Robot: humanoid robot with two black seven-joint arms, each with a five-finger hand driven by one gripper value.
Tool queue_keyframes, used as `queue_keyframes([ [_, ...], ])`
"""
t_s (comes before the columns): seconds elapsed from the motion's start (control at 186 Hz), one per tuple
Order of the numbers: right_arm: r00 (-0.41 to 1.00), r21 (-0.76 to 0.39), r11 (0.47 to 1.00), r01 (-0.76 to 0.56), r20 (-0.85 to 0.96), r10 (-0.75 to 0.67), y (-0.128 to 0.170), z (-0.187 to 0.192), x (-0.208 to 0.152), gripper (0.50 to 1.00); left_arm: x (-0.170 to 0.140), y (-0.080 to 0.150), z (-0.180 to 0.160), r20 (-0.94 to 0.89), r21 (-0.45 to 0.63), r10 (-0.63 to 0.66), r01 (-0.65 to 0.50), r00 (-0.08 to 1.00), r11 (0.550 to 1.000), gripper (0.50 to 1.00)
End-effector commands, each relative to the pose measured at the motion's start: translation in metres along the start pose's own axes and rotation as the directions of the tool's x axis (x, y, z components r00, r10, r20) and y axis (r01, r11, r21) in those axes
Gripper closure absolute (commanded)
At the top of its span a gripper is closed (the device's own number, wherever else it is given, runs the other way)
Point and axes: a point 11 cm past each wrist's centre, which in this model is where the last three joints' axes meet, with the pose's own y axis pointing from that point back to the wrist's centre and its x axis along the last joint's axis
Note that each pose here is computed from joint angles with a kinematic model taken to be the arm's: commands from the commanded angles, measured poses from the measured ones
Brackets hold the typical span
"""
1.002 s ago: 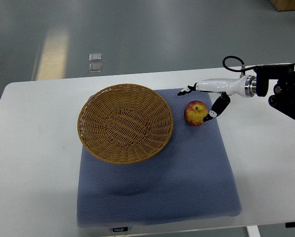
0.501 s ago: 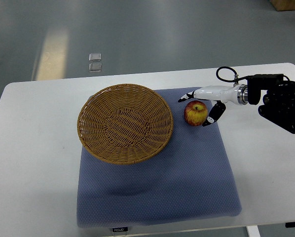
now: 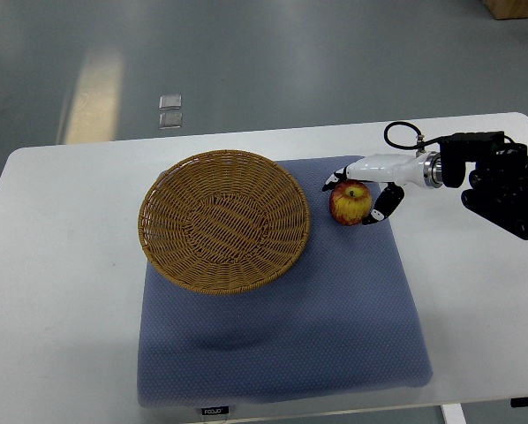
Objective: Place red apple in basket with right hand
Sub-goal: 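Close the right hand's fingers around the red apple and lift it, then carry the held apple with the right hand over the basket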
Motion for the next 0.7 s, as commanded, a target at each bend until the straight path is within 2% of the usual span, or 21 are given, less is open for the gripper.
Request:
queue_keyframes([
  [0.0,1.0,-0.001,1.0,0.001,-0.002,-0.001,0.0,0.0,0.001,0.75,0.0,0.0,0.0,0.0,0.0,0.0,0.0,1.0,1.0,0.5],
  [0.059,1.0,-0.001,1.0,0.001,-0.002,-0.001,0.0,0.0,0.001,0.787,0.0,0.0,0.0,0.0,0.0,0.0,0.0,1.0,1.0,0.5],
  [0.145,1.0,-0.001,1.0,0.001,-0.002,-0.001,0.0,0.0,0.001,0.795,0.0,0.0,0.0,-0.001,0.0,0.0,0.0,1.0,1.0,0.5],
  [0.35,1.0,-0.006,1.0,-0.014,-0.015,0.014,0.003,0.001,0.011,0.795,0.0,0.0,0.0,0.0,-0.001,0.001,-0.001,1.0,1.0,0.5],
  [0.646,0.994,-0.006,0.996,-0.087,-0.072,0.086,0.013,-0.005,0.064,0.791,0.0,0.0,0.0,0.0,-0.001,0.0,0.0,1.0,1.0,0.5],
  [0.695,0.994,-0.006,0.996,-0.087,-0.072,0.086,0.013,-0.005,0.064,0.791,0.0,0.0,0.0,0.0,-0.001,0.0,0.0,1.0,1.0,0.5],
])
